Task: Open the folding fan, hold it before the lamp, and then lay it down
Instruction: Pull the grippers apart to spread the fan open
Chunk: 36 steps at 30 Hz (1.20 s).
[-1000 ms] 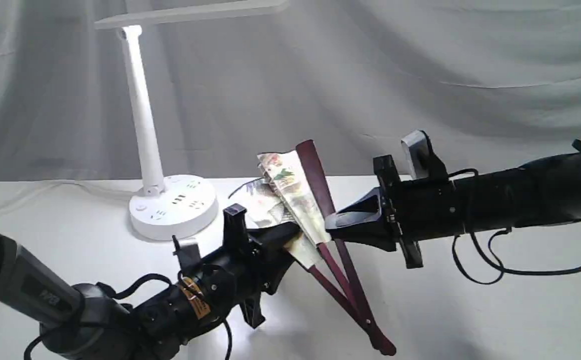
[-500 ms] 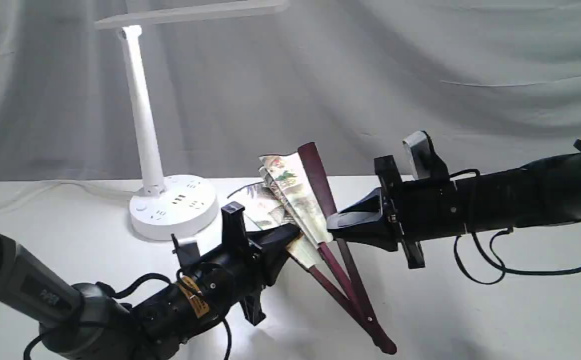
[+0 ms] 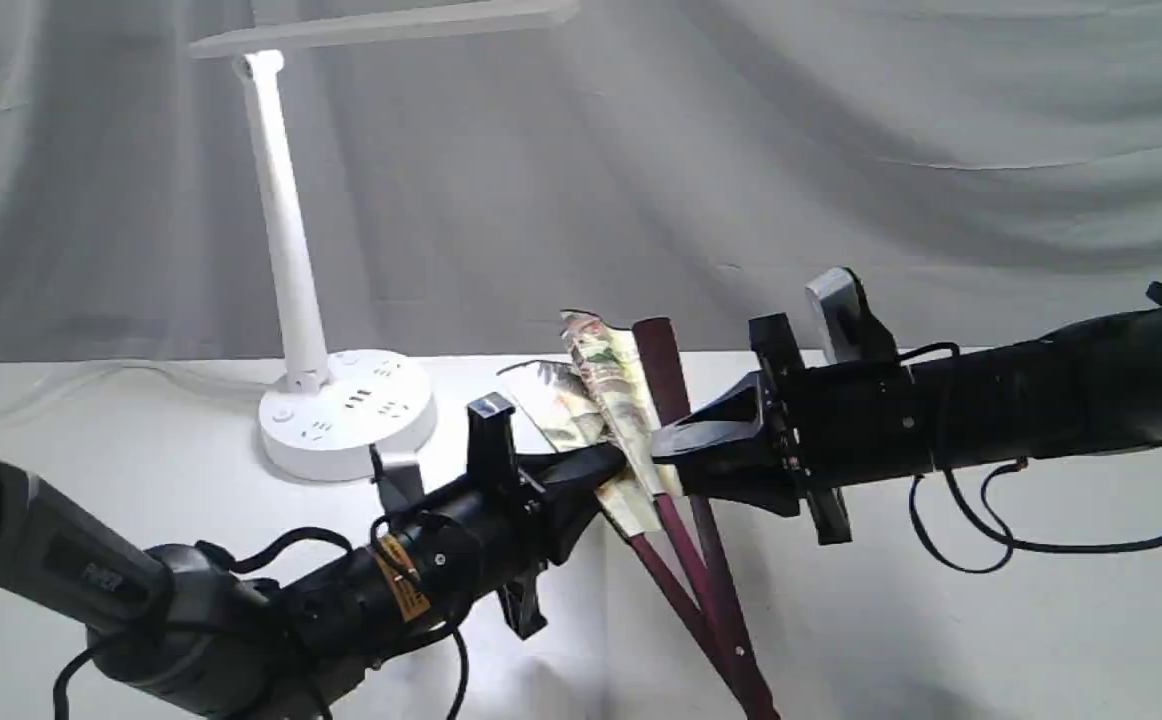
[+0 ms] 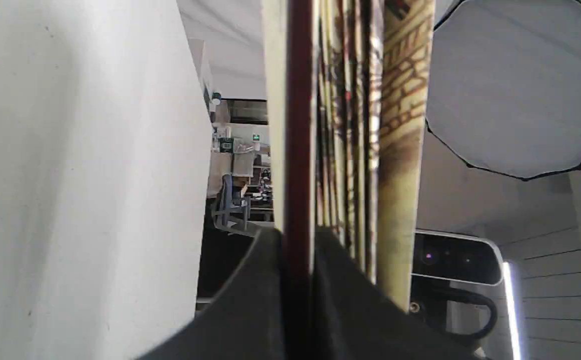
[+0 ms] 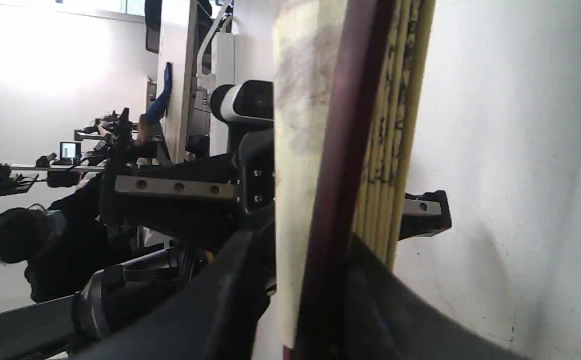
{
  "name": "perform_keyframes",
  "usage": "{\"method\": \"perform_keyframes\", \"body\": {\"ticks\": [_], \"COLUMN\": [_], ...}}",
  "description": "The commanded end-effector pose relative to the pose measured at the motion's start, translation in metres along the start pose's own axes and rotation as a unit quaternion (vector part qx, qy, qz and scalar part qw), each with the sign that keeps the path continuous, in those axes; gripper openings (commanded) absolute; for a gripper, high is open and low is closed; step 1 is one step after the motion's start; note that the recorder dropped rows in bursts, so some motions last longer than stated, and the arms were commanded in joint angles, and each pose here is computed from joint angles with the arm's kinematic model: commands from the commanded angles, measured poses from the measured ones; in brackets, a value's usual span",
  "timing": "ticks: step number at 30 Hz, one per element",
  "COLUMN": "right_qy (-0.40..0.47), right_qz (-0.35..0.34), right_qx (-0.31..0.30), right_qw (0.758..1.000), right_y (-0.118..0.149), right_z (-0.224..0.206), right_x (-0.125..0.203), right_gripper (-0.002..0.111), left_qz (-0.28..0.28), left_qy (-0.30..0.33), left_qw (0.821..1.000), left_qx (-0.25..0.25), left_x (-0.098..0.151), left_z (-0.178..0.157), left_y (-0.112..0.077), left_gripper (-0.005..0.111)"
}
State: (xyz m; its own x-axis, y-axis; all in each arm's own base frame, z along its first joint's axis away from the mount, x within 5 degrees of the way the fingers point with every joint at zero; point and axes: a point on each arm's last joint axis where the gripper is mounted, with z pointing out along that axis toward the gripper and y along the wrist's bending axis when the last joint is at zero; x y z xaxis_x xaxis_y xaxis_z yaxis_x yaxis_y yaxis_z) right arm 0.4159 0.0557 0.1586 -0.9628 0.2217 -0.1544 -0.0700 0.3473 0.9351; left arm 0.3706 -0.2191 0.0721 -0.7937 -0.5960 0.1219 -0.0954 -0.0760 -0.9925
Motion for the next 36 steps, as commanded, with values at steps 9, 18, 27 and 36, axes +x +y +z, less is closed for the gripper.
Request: {"method": "perform_keyframes", "body": {"ticks": [9,18,27,36], "right_qy": [-0.007,-0.007,-0.011,-0.054], "right_qz": [-0.006,-0.013,-0.012,0.006], "right_qx": [-0.017,-0.017,-0.018,-0.012], "right_qw": [1.000,1.000,1.000,0.998], "right_y": [0.006,0.006,0.006,-0.007], "right_z": [-0.001,-0.001,-0.003,-0.036], "right_x": [-0.002,-0.002,-0.003,-0.015], "right_gripper": [0.017,0.000,0.000,0.000], "left_qz": [0.011,0.011,0.020,0.013], "left_qy": [0.042,0.040,0.030,0.029], "left_qw": [0.999,0.999,0.999,0.999], "left_qx": [-0.008,-0.004,0.026,0.037], "left_x": [0.009,0.009,0.008,0.010], "left_z": [0.002,0.002,0.004,0.004], "left_y": [0.000,-0.004,-0.029,-0.041], "left_gripper": [0.000,0.000,0.000,0.000]}}
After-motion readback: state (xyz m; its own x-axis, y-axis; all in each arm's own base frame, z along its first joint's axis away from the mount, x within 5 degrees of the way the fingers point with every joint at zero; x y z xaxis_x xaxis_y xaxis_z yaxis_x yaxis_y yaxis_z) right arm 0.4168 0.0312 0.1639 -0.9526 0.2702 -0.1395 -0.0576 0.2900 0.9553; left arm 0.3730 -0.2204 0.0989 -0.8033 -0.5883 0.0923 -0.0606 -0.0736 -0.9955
